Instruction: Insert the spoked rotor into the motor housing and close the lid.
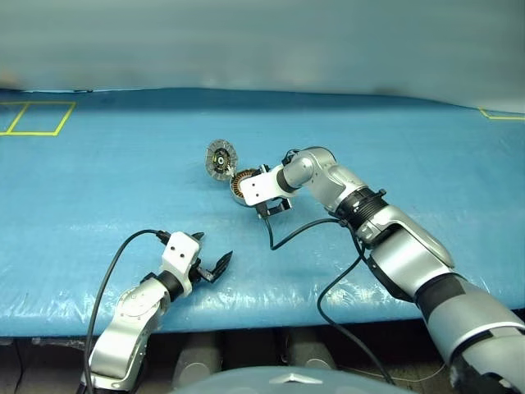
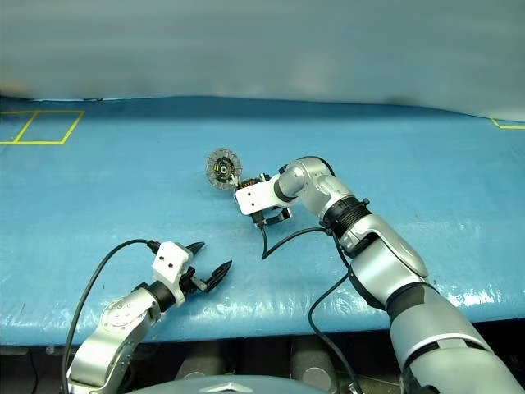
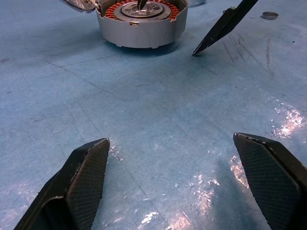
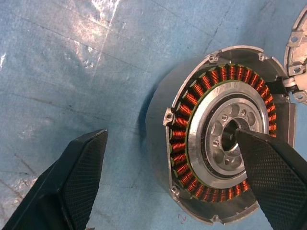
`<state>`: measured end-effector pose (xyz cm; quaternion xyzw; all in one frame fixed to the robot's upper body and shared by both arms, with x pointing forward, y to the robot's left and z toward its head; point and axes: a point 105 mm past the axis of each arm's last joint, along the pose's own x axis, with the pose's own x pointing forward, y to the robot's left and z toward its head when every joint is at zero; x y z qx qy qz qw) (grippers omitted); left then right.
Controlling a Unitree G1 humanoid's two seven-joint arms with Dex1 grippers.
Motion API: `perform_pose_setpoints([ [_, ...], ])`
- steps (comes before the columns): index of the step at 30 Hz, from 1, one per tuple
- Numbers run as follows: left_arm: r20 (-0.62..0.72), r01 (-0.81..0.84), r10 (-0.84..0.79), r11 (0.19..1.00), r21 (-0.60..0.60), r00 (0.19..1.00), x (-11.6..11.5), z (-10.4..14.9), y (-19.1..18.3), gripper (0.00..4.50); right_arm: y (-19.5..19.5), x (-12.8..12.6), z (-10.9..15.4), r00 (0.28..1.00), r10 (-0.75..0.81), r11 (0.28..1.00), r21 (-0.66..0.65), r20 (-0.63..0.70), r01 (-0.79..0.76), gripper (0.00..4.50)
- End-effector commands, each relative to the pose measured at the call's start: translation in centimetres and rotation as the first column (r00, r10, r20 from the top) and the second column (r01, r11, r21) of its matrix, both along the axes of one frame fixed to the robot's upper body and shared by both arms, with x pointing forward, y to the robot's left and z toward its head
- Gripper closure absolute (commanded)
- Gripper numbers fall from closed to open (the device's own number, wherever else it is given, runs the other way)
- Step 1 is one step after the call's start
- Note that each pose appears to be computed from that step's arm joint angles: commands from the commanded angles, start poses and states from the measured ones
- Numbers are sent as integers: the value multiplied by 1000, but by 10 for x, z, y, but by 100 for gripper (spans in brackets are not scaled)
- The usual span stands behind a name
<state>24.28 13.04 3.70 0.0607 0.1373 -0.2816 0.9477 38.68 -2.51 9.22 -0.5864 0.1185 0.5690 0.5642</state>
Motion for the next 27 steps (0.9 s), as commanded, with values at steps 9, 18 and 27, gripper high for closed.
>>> perform_pose_setpoints([
  [9,66,19,-18,1000,-14,998,2,14,-8,0,5,-6,-2,997,10,1000,-6,-79,-11,252],
  [18,66,14,-12,1000,-16,998,3,15,-8,0,16,-40,-18,971,-54,981,168,-231,94,255],
  [27,65,3,-2,1000,-8,998,2,14,-3,0,12,-91,-44,891,-295,893,231,-346,385,255],
])
